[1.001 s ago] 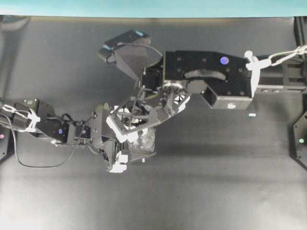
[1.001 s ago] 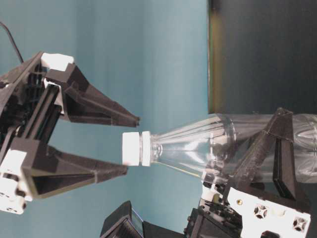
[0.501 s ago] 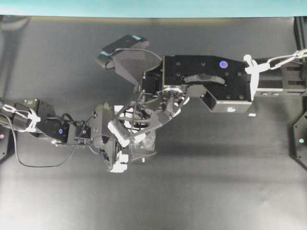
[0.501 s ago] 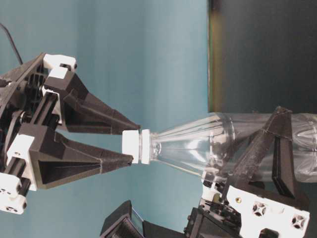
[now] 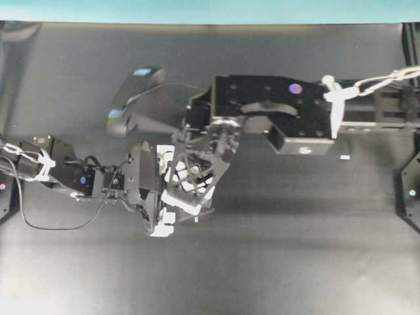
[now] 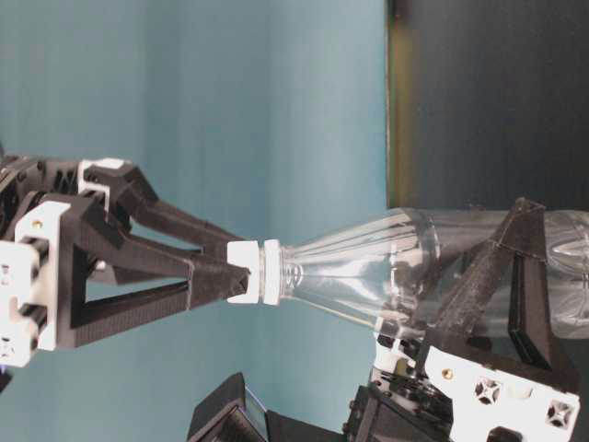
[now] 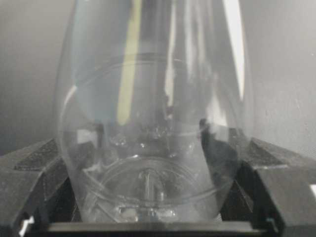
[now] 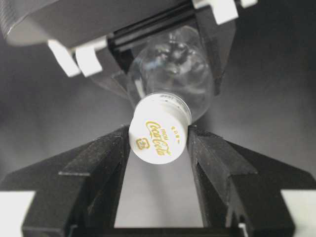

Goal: Open the bottle cap by holding the bottle with the left arm and twisting the cap with the right arm.
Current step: 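Align the open right gripper on the white cap and close it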

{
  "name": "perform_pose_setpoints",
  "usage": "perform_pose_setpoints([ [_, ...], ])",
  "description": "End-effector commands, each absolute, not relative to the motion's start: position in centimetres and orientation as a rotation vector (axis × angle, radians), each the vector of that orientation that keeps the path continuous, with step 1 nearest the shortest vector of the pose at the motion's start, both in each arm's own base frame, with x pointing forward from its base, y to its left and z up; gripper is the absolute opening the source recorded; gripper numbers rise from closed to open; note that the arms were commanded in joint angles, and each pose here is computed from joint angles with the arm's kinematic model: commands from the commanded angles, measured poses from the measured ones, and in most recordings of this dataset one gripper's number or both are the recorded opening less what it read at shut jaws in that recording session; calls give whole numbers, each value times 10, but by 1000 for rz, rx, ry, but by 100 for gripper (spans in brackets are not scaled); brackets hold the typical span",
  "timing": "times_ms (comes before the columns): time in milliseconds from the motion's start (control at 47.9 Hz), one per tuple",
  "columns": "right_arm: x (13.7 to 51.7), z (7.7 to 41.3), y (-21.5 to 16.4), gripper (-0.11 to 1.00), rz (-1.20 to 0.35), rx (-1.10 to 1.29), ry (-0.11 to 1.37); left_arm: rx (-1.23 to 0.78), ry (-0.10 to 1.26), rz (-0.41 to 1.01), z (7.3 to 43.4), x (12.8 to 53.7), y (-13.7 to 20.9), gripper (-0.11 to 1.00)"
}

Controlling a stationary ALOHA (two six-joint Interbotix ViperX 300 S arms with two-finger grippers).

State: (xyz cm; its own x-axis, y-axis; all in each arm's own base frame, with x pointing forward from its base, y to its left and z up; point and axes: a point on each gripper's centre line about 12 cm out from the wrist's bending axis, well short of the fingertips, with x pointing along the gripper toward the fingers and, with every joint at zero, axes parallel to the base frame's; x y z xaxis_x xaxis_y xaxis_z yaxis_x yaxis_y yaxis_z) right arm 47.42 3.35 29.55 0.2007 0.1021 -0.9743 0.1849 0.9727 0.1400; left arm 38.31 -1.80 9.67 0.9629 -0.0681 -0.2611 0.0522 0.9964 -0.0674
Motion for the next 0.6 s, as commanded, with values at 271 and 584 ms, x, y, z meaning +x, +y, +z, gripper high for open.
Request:
perform_pose_setpoints([
  [271, 478, 308, 35, 38, 254, -150, 1322, -60, 282, -63, 96, 384, -19, 79],
  [584, 482, 307, 38, 38, 440, -403, 1244, -58, 300, -63, 94, 384, -19, 79],
])
